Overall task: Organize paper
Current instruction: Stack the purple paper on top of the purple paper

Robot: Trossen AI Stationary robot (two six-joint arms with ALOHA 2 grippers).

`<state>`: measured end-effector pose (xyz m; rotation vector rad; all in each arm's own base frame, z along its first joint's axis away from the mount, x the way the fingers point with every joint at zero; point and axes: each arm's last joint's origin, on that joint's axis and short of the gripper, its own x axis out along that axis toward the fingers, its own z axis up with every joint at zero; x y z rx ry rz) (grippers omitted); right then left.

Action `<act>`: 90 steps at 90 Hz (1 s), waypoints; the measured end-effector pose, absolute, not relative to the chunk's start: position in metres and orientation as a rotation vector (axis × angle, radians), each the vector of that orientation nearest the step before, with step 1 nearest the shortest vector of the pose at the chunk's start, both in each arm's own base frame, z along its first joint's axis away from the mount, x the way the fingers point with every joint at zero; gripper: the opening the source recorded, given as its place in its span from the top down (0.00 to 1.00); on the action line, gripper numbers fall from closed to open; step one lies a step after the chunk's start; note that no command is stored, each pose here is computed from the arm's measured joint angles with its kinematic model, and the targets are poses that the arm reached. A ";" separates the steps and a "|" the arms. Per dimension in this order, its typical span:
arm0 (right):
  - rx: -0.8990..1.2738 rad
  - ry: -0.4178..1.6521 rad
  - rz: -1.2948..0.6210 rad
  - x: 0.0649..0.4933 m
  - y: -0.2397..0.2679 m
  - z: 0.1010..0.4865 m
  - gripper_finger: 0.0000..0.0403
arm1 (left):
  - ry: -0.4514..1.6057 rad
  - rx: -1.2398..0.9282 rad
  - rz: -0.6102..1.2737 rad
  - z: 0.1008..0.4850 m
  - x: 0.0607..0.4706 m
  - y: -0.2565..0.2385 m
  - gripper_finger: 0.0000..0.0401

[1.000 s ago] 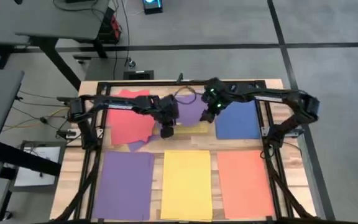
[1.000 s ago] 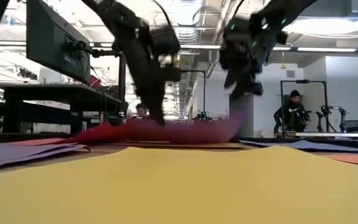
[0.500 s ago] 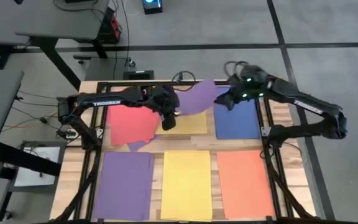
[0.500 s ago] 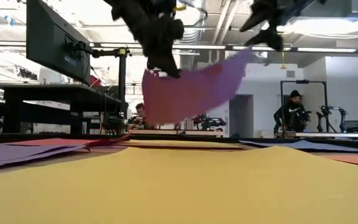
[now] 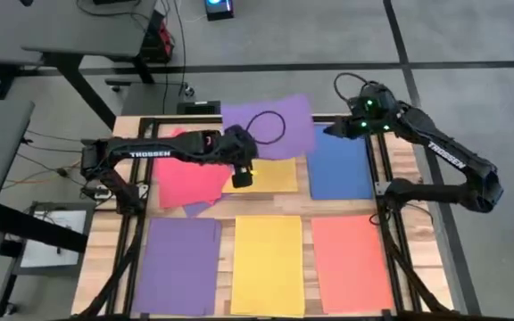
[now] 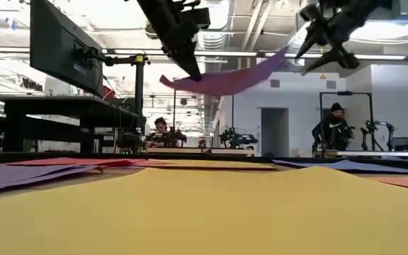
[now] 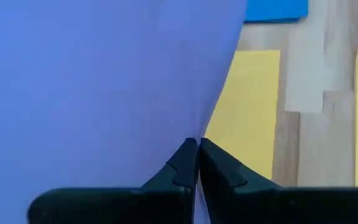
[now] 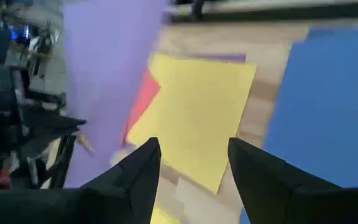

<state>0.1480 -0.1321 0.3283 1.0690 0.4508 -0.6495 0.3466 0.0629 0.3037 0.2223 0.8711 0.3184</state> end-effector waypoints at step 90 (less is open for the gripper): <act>1.168 0.586 -0.536 0.167 -0.161 0.289 0.46 | 0.835 0.263 0.353 0.310 0.346 0.066 1.00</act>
